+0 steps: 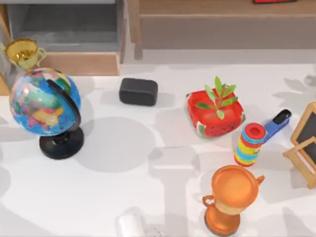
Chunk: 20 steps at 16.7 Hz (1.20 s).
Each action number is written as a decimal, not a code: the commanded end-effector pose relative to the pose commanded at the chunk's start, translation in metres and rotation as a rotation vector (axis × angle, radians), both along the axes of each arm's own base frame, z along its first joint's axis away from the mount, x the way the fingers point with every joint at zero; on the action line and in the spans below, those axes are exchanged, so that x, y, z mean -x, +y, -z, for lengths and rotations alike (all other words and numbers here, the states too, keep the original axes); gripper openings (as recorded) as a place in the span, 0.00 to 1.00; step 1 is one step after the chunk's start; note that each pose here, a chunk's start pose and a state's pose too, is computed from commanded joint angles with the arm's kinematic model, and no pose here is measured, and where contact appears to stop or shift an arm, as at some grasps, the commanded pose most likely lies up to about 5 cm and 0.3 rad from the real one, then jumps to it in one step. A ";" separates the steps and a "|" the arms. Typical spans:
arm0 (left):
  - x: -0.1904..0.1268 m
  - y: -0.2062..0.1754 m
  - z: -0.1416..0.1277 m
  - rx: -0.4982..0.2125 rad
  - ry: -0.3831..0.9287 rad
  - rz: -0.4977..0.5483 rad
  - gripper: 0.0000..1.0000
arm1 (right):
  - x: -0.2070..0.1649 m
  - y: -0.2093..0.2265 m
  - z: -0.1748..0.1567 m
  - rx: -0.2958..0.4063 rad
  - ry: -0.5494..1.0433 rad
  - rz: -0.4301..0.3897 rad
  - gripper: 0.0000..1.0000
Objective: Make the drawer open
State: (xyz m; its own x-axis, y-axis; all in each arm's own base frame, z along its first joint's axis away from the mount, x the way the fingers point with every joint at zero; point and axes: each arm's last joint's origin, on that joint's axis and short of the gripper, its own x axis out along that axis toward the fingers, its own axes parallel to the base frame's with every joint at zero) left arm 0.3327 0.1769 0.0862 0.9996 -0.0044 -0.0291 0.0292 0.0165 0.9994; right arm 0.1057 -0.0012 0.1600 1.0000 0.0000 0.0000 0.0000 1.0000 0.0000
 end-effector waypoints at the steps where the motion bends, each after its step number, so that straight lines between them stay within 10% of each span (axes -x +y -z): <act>1: 0.009 -0.001 0.000 -0.001 -0.001 0.004 0.00 | 0.000 0.000 0.000 0.000 0.000 0.000 1.00; 20: 0.088 -0.002 -0.001 -0.002 -0.005 0.013 0.00 | 0.000 0.000 0.000 0.000 0.000 0.000 1.00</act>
